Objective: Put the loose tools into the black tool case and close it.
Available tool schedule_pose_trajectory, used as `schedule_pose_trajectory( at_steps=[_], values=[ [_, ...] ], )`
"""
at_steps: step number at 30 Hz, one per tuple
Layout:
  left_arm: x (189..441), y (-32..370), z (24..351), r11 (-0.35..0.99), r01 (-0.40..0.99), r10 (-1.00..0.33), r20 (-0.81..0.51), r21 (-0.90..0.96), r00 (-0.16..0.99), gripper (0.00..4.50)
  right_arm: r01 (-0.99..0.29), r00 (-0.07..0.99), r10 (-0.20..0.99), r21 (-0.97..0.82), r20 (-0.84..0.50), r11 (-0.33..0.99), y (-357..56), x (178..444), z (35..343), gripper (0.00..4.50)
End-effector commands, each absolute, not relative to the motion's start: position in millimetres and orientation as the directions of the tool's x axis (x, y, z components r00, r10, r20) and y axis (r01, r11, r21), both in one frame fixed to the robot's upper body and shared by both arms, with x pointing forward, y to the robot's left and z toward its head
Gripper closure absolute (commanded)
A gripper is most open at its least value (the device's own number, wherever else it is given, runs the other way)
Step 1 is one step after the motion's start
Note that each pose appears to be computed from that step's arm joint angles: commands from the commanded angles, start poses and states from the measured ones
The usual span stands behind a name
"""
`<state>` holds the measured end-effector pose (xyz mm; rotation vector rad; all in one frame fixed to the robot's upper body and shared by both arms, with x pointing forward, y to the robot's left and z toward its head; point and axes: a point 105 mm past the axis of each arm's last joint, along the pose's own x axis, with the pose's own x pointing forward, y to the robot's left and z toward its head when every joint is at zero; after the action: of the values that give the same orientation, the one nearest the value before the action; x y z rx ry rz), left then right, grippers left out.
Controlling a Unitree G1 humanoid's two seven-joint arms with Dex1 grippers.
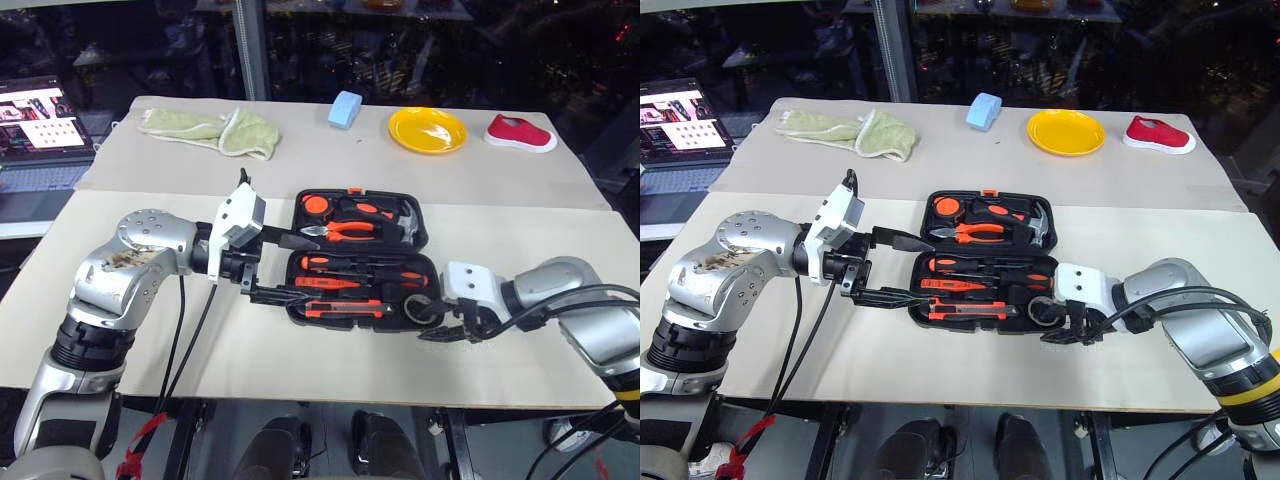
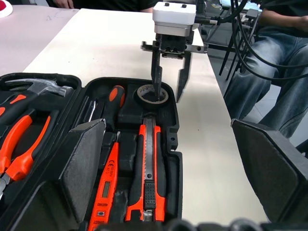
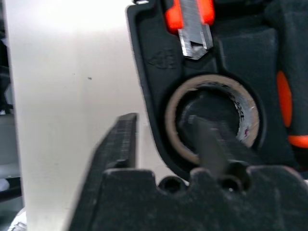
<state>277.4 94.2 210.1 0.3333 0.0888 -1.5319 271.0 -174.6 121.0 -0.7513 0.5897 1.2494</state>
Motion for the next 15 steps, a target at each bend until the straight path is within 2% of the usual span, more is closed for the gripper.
schedule_pose_trajectory(
  at_steps=[1, 8, 11, 15],
  values=[
    [277, 93, 219, -0.009, 0.98, -0.965, -0.257, 0.201, 0.044, 0.0, -0.963, 0.269, 0.624, -0.228, -0.734, 0.147, -177, 274, 141, 1.93],
    [280, 97, 213, 0.031, 0.983, -0.964, -0.255, 0.179, 0.077, 0.0, -0.927, 0.371, 0.728, -0.272, -0.576, 0.257, -177, 272, 187, 1.93],
    [289, 108, 202, 0.124, 0.98, -0.954, -0.255, 0.153, 0.16, 0.0, -0.879, 0.477, 0.762, -0.239, -0.438, 0.413, -190, 272, 206, 1.93],
    [312, 130, 184, 0.316, 0.94, -0.9, -0.272, 0.131, 0.34, 0.0, -0.73, 0.678, 0.669, -0.178, -0.305, 0.659, -225, 279, 206, 1.93]
  ],
)
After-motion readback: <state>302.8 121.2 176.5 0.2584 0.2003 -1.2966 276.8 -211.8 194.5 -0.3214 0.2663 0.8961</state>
